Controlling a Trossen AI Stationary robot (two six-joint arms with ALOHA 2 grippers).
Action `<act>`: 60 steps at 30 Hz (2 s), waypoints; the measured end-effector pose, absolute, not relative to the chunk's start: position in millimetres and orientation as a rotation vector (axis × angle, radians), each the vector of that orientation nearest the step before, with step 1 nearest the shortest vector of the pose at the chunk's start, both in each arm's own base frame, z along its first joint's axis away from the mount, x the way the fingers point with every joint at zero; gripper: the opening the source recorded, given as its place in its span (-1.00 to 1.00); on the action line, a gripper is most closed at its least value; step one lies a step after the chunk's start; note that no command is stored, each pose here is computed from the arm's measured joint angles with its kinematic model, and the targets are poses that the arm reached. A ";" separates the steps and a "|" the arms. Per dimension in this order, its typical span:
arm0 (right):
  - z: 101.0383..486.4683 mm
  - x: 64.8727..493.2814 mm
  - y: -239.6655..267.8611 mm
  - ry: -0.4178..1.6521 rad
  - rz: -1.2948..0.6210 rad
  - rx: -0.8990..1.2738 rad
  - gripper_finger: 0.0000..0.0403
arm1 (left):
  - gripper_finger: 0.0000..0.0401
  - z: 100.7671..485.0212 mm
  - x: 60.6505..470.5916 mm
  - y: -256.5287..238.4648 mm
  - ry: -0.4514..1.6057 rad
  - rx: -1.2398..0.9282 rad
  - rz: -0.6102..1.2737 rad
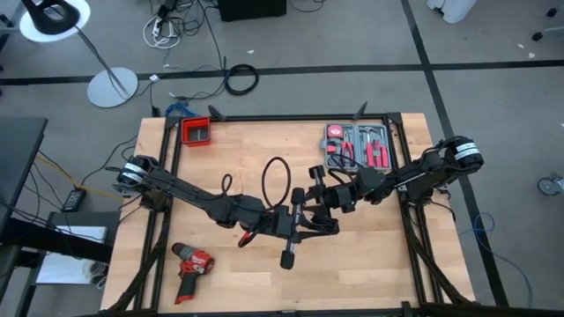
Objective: Coil cords
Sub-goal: Coil the black wire onto the black spool
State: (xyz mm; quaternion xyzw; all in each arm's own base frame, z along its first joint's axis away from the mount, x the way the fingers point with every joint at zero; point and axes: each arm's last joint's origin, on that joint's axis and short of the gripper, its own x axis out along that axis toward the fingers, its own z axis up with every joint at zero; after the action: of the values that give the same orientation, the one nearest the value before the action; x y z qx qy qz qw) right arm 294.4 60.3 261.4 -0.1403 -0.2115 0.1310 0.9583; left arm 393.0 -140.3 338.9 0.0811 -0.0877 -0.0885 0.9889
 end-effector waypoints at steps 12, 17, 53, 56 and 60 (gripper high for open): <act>257.2 296.4 59.4 -0.365 0.241 -0.220 -0.99 | -1.00 339.1 392.8 -140.6 -0.178 0.161 -0.177; 248.2 297.8 58.7 -0.281 0.226 -0.217 -1.00 | -1.00 339.4 392.0 -142.5 -0.181 0.159 -0.182; 169.8 204.7 83.1 -0.076 0.327 0.019 -1.00 | -1.00 298.9 390.2 -139.3 0.248 -0.040 -0.040; 171.2 200.4 88.3 -0.083 0.342 0.026 -1.00 | -1.00 295.2 389.6 -137.4 0.285 -0.068 -0.011; 171.8 197.5 94.2 -0.082 0.367 0.044 -1.00 | -1.00 293.5 389.2 -135.6 0.298 -0.075 0.039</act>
State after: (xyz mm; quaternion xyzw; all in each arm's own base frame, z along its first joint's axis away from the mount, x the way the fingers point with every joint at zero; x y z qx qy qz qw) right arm 197.5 94.2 171.8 0.0216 -0.0409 0.1825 0.9821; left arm 389.2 -135.6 293.5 -0.0375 0.1482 0.0195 0.9881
